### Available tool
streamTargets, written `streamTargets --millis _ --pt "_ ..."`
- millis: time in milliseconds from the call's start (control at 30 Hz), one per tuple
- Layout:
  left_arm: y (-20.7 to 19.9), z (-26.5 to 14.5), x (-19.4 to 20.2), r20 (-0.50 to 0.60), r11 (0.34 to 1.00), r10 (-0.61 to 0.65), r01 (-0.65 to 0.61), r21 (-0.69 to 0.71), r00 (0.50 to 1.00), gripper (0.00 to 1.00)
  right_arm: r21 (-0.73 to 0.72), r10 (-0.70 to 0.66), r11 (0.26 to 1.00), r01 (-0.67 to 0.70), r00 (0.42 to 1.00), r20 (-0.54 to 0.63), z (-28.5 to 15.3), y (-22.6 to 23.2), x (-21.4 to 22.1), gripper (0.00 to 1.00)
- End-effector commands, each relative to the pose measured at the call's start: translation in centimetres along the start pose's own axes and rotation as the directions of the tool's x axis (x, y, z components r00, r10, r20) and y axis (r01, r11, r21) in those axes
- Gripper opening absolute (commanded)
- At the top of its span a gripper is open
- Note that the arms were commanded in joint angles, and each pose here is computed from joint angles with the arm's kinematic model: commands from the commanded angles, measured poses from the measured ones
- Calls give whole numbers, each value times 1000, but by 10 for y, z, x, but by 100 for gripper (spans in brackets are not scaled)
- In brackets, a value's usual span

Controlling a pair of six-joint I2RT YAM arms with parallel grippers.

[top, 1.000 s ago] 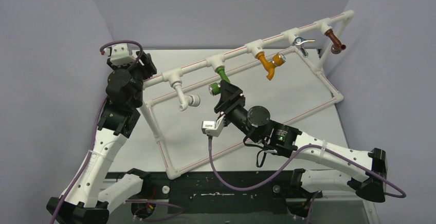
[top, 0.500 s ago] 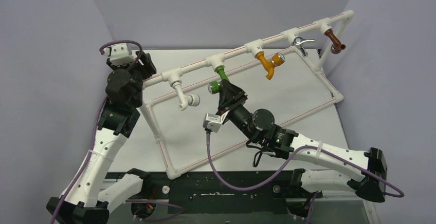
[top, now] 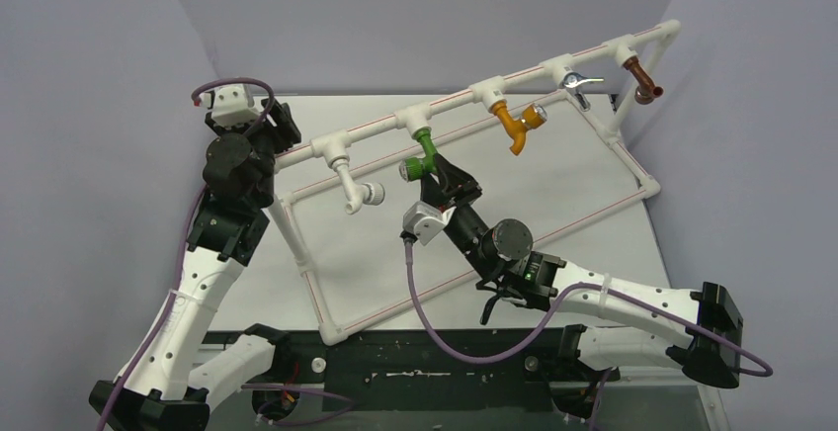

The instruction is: Install the water faucets

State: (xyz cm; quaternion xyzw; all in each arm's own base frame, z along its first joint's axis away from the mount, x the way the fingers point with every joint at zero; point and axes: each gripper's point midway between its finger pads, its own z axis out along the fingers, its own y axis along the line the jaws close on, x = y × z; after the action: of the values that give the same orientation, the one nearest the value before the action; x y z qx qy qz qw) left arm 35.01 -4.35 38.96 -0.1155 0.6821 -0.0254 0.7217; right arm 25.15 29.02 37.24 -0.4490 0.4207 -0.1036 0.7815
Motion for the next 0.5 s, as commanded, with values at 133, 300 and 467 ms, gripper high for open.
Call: streamTargets --millis 133,300,467 --pt "11 -15 86 -279 989 147 -144 35 949 58 249 640 621 -743 665 386 -13 -101 -46 0" --pt "10 -15 85 -276 990 144 -140 35 950 58 205 573 742 -639 762 302 -11 -94 -51 0" --pt "11 -16 84 -274 990 143 -140 34 951 58 126 461 864 -487 867 191 -16 -90 -52 21"
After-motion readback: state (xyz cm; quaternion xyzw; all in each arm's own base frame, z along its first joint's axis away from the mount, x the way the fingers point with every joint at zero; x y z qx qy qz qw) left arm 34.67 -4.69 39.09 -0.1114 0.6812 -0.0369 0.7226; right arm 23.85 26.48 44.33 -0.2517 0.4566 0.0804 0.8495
